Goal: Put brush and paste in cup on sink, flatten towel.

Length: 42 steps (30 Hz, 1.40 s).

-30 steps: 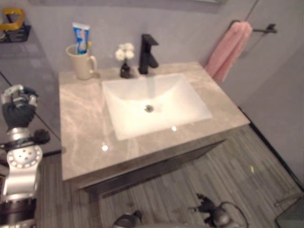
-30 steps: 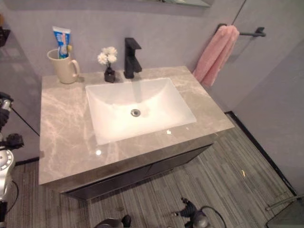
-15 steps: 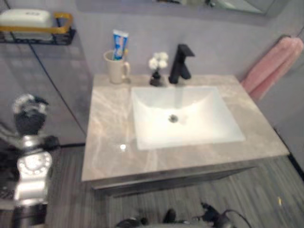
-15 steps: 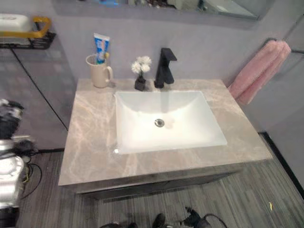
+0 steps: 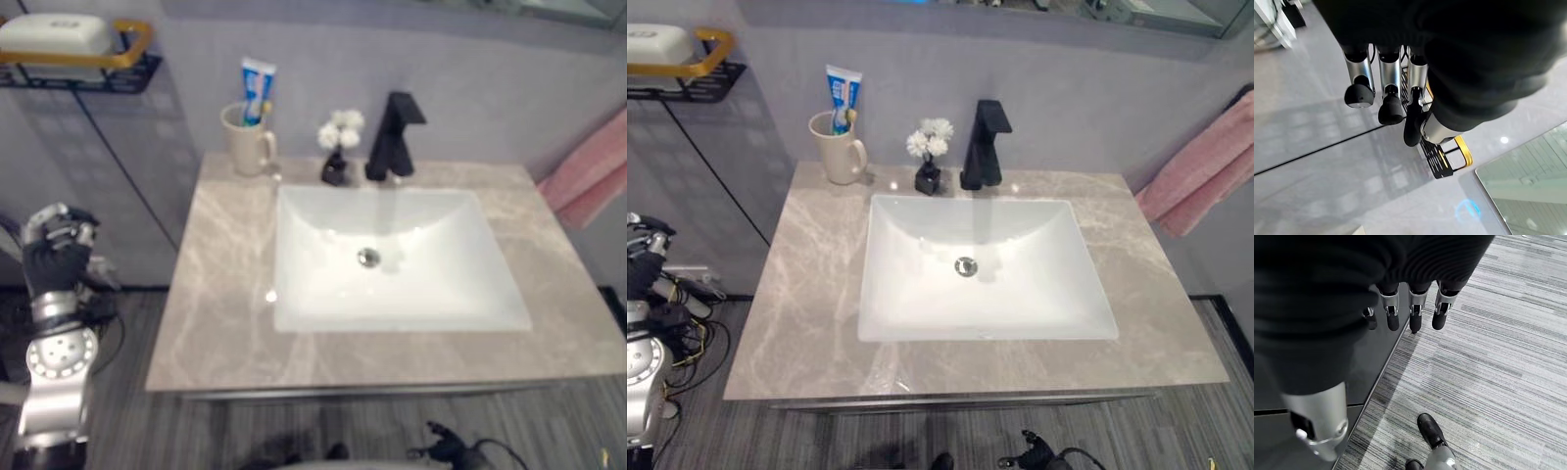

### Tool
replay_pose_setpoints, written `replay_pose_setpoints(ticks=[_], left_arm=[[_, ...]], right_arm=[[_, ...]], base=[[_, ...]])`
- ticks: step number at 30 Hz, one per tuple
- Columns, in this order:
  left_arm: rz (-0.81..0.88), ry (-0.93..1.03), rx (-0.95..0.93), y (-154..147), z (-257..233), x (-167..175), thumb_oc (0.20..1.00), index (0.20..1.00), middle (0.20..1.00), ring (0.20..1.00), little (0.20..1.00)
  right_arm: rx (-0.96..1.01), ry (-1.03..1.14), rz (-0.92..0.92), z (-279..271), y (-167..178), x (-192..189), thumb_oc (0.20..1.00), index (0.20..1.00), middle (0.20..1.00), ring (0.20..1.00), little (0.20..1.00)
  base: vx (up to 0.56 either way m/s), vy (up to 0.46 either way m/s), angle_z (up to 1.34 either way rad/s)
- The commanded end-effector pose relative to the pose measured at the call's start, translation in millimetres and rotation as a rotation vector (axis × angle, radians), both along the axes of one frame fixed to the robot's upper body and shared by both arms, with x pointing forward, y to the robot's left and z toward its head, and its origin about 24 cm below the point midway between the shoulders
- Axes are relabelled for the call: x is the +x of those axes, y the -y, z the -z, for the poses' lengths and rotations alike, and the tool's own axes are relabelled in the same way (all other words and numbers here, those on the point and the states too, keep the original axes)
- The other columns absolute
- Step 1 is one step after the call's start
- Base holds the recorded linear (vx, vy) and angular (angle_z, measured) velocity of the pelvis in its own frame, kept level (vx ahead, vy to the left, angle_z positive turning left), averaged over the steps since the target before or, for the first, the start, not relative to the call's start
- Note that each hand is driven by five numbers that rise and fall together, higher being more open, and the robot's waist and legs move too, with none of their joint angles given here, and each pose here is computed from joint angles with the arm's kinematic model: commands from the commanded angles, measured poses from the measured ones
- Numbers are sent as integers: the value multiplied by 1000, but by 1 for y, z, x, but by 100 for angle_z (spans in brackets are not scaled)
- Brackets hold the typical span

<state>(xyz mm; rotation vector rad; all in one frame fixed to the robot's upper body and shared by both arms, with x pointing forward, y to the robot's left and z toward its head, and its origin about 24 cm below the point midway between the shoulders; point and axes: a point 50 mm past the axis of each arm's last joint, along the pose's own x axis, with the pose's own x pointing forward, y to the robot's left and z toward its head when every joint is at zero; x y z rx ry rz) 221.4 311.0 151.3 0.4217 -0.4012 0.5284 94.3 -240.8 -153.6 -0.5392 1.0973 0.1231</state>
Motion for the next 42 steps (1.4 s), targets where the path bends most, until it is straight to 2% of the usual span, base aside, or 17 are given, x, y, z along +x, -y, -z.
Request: replay_pose_setpoints(ticks=[1,12,16,19,22,24,27,33,37,42], left_arm=[[44,194,85,8,-41,-4,200,200,200,200,200],[15,169,156,4,-41,-18,200,200,200,200,200],[54,160,142,7,-40,-17,200,200,200,200,200],[179,114,52,15,-30,-7,200,200,200,200,200],[201,87,30,16,-25,-1,200,200,200,200,200],[227,41,-104,15,-8,15,200,200,200,200,200],[215,16,-192,12,4,30,200,200,200,200,200],[59,-33,-226,-18,6,53,200,200,200,200,200],[-70,-49,-171,-48,-14,64,200,200,200,200,200],[-158,-30,-175,-72,-38,73,200,200,200,200,200]], right_arm=[[-25,57,8,-8,11,16,1000,1000,1000,1000,1000],[-33,51,45,-7,14,17,1000,1000,1000,1000,1000],[-16,36,32,-5,9,14,1000,1000,1000,1000,1000],[-7,16,19,-3,6,9,1000,1000,1000,1000,1000],[-11,11,28,-3,9,7,1000,1000,1000,1000,1000],[-27,-8,49,-3,15,0,1000,1000,1000,1000,1000],[-43,-13,57,-4,20,-1,1000,1000,1000,1000,1000],[-80,-21,81,-7,34,-3,1000,1000,1000,1000,1000],[-100,-30,120,-9,43,-7,1000,1000,1000,1000,1000],[-102,-16,132,-11,46,-5,1000,1000,1000,1000,1000]], base=[[-1,13,80],[9,64,-7],[40,33,-17],[30,-10,-22],[20,-13,-11],[16,-12,-21],[15,9,-20],[33,36,-36],[56,31,-32],[28,26,-16]])
